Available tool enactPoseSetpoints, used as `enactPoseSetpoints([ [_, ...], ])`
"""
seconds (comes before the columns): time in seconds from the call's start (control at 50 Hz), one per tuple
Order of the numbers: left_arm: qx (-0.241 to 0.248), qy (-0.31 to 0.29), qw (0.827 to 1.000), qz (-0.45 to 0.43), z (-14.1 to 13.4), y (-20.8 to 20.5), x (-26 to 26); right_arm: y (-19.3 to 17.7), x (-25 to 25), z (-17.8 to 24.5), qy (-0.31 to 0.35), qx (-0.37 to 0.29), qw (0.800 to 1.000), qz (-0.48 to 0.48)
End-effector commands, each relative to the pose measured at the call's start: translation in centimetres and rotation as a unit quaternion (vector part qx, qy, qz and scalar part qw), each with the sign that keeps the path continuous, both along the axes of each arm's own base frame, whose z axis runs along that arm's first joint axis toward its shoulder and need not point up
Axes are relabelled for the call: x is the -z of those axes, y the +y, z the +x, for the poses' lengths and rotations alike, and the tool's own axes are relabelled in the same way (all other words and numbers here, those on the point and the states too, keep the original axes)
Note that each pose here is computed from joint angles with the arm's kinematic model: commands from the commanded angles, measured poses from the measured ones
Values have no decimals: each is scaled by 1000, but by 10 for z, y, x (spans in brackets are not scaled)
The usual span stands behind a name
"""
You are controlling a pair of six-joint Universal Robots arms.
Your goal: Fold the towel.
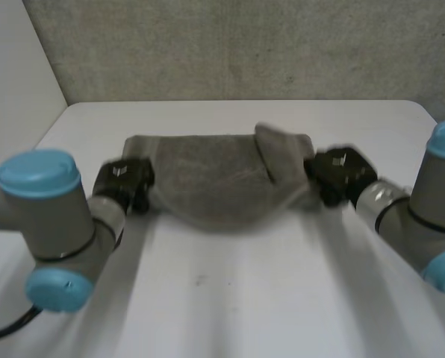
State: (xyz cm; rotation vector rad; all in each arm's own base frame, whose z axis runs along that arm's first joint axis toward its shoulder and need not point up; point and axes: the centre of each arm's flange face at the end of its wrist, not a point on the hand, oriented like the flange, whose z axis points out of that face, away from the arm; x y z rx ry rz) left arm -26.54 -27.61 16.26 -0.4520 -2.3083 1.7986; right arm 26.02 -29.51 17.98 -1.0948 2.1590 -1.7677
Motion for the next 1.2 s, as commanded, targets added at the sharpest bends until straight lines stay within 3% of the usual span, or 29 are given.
enactPoseSetpoints([
  [0.02,-1,-63,996,59,23,30,31,21,37,-20,67,-3,995,70],
  [0.1,16,-87,994,65,28,54,30,29,29,-28,55,-2,997,62],
  [0.28,34,-74,996,27,28,80,4,52,25,-32,28,-20,999,39],
  [0.52,6,-51,999,-17,34,46,-22,51,32,-37,24,-14,999,28],
  [0.72,75,-35,997,0,30,40,-15,51,33,-38,25,-13,999,28],
  [0.82,103,-84,991,-8,33,35,-6,51,34,-37,25,-13,999,28],
  [0.98,165,-200,966,-14,34,19,18,51,35,-37,25,-13,999,29],
  [1.1,209,-246,946,1,41,14,28,51,35,-37,25,-13,999,28],
  [1.2,233,-248,940,9,44,13,32,51,36,-37,25,-14,999,31],
])
